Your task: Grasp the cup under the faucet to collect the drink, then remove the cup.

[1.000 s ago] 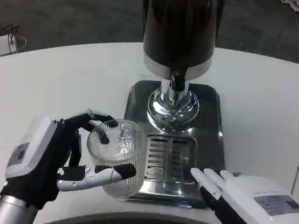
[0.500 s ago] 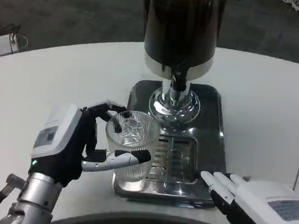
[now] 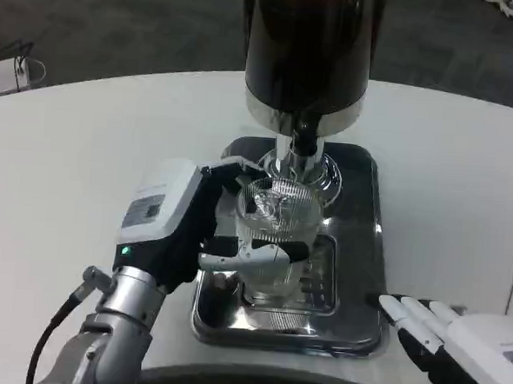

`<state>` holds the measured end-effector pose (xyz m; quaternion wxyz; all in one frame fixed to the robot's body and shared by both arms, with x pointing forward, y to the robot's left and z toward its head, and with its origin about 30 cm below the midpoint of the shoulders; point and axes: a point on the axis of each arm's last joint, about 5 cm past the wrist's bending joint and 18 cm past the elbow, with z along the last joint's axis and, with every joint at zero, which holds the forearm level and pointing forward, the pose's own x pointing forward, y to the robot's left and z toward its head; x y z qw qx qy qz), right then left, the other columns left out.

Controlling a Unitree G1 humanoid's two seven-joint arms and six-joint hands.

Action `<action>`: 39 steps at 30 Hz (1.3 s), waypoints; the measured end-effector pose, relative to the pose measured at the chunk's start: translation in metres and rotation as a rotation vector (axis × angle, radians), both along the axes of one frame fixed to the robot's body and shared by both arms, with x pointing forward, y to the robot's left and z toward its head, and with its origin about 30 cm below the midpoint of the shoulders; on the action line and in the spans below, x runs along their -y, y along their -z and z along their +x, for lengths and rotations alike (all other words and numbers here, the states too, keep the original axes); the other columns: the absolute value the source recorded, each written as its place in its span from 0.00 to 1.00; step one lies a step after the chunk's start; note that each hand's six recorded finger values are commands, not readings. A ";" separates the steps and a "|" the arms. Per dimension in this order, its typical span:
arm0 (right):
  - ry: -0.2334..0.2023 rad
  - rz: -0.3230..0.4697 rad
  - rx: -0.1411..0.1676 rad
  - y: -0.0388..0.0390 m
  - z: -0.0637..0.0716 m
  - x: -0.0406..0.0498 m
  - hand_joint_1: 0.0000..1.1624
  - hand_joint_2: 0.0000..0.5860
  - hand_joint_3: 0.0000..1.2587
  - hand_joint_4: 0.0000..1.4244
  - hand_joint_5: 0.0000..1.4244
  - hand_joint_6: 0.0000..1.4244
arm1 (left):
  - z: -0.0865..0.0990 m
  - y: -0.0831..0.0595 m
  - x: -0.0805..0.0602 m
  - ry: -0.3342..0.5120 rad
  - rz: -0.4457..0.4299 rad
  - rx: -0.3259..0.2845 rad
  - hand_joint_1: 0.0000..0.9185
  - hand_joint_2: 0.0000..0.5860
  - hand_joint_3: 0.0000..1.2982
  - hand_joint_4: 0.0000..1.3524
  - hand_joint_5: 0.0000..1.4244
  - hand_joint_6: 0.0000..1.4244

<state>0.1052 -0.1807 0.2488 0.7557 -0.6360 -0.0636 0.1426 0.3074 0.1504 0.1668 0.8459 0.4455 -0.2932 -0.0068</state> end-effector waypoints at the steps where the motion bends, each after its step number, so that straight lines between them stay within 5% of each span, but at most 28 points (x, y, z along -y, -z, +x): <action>1: -0.001 0.001 0.002 -0.0002 0.000 0.0010 0.46 0.80 0.00 0.00 0.00 0.00 | 0.001 0.000 0.002 -0.001 0.006 -0.002 0.57 0.00 0.76 0.81 0.88 1.00; 13: 0.016 0.004 -0.014 -0.0018 -0.003 0.0105 0.46 0.80 0.00 0.00 0.00 0.00 | 0.006 -0.002 0.009 -0.015 0.026 0.001 0.45 0.00 0.63 0.65 0.80 0.97; 21: 0.015 0.013 -0.027 -0.0029 -0.001 0.0115 0.46 0.80 0.00 0.00 0.00 0.00 | 0.007 -0.002 0.004 -0.060 0.036 0.003 0.20 0.01 0.49 0.46 0.76 0.91; 33: 0.003 0.023 -0.029 -0.0044 0.003 0.0115 0.46 0.80 0.01 0.00 0.00 0.00 | 0.007 -0.006 0.000 -0.077 0.044 0.016 0.16 0.01 0.31 0.31 0.64 0.85; 39: 0.005 0.027 -0.032 -0.0047 0.004 0.0119 0.46 0.80 0.01 0.00 0.00 0.00 | 0.009 -0.011 0.002 -0.057 0.054 0.007 0.14 0.02 0.16 0.16 0.46 0.75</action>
